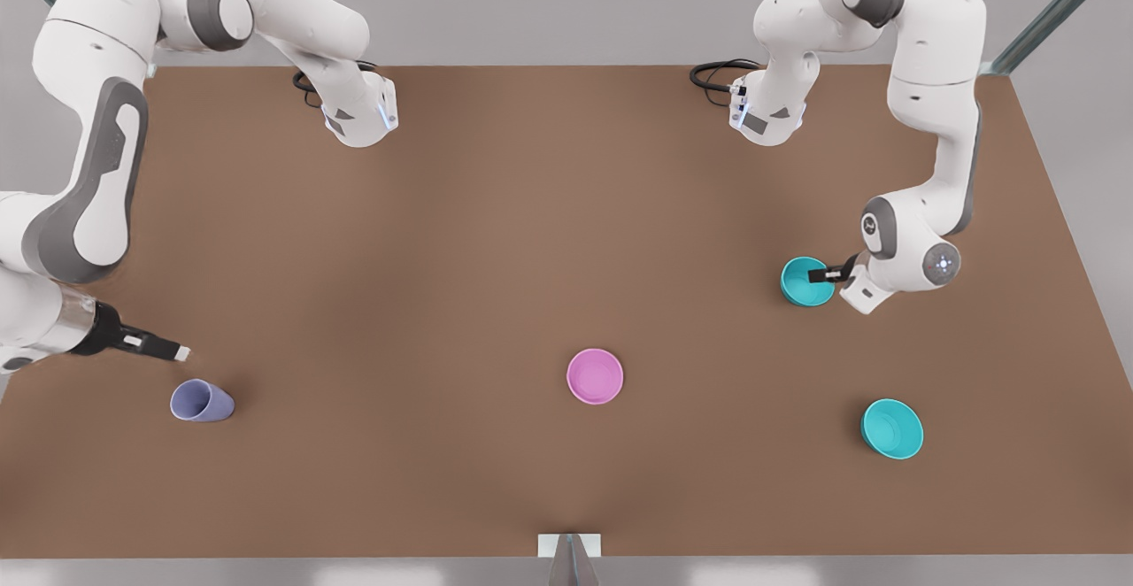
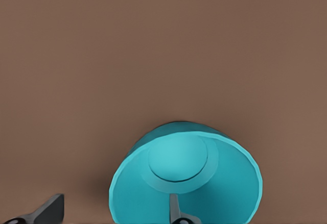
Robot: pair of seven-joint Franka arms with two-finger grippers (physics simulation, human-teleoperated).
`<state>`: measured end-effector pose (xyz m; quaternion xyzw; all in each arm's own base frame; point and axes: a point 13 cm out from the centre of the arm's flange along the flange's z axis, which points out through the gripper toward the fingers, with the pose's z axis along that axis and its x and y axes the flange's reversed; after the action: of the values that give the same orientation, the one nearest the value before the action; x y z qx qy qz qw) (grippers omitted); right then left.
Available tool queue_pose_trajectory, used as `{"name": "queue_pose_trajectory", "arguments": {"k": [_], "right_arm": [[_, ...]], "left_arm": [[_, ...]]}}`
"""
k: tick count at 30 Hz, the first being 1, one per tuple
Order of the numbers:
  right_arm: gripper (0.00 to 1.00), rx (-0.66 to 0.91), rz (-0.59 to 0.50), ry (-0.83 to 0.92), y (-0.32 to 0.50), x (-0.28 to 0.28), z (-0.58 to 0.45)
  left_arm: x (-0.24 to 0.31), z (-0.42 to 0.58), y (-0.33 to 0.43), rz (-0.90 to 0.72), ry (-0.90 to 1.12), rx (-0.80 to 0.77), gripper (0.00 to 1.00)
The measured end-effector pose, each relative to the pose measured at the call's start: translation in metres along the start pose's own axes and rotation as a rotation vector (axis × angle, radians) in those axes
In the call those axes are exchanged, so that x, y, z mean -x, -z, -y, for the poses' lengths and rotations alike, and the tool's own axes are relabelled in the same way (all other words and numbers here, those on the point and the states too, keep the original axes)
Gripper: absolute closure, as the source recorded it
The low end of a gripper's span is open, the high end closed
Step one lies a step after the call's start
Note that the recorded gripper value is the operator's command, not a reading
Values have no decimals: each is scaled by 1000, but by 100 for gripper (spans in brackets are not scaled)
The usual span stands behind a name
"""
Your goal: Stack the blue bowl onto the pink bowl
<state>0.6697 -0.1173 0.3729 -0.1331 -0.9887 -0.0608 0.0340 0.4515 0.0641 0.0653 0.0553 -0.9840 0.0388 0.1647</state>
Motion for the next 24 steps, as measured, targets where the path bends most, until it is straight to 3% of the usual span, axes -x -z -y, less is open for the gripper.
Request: {"name": "queue_pose_trajectory", "arguments": {"k": [1, 2, 4, 9, 16, 19, 24], "right_arm": [[0, -32, -2, 21, 25, -16, 2], [0, -55, -9, 36, 44, -30, 5], [0, -95, -48, 61, 56, -50, 6], [0, -179, -133, 70, 59, -73, 10], [0, -174, -90, 87, 116, -110, 2], [0, -148, -78, 105, 119, -112, -8], [0, -171, -36, 144, 135, -121, -37]], "left_arm": [[2, 0, -3, 6, -7, 1, 0], [3, -1, -6, 12, -13, 1, 15], [7, 0, -9, 24, -15, -9, 56], [11, 3, -15, 34, -31, -19, 79], [40, 45, 41, 99, -105, -38, 79], [57, 119, 68, 131, -141, -106, 79], [128, 327, 153, 264, -290, -174, 79]]}}
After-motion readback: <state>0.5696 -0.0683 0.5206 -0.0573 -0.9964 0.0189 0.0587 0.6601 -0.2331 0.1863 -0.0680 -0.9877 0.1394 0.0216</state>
